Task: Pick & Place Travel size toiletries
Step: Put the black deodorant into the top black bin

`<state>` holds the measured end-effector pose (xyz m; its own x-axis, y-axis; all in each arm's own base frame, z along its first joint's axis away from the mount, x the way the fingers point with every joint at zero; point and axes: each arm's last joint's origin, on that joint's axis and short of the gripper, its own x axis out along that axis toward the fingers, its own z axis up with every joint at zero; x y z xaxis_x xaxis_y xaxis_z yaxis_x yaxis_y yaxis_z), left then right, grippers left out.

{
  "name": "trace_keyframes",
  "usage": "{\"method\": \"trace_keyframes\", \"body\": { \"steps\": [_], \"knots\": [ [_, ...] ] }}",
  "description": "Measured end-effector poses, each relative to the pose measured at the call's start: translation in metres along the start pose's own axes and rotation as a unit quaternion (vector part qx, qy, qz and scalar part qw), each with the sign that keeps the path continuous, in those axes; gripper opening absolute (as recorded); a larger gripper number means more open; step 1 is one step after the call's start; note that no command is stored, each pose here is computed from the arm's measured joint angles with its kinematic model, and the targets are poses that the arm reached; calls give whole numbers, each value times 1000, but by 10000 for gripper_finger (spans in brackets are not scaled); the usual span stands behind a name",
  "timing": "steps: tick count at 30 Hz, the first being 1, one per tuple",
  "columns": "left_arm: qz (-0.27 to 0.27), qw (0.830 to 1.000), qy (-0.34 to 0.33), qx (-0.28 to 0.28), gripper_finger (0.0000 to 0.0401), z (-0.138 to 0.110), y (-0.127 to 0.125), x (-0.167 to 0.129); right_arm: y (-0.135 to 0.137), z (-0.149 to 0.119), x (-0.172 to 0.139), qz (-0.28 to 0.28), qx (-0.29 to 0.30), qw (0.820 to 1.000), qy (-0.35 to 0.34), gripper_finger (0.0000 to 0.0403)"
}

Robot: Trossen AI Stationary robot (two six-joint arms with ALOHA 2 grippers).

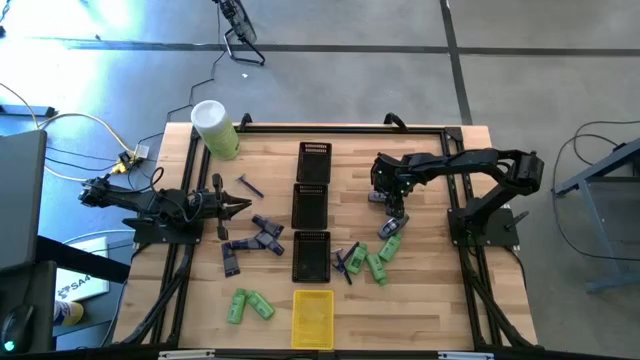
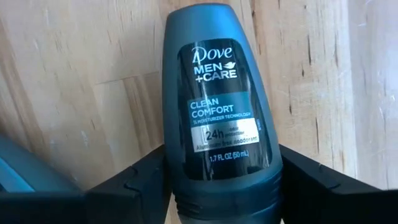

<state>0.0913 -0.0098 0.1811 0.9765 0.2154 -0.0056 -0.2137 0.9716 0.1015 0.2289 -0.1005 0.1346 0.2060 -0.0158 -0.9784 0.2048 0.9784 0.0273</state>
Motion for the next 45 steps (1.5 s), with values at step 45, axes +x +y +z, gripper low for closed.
{"method": "trace_keyframes", "body": {
  "steps": [45],
  "knots": [
    [-1, 1000, 0, 0, 24, 0, 0, 0, 1, 4, -27, -21, 38, 996, -76, 213]
  ]
}}
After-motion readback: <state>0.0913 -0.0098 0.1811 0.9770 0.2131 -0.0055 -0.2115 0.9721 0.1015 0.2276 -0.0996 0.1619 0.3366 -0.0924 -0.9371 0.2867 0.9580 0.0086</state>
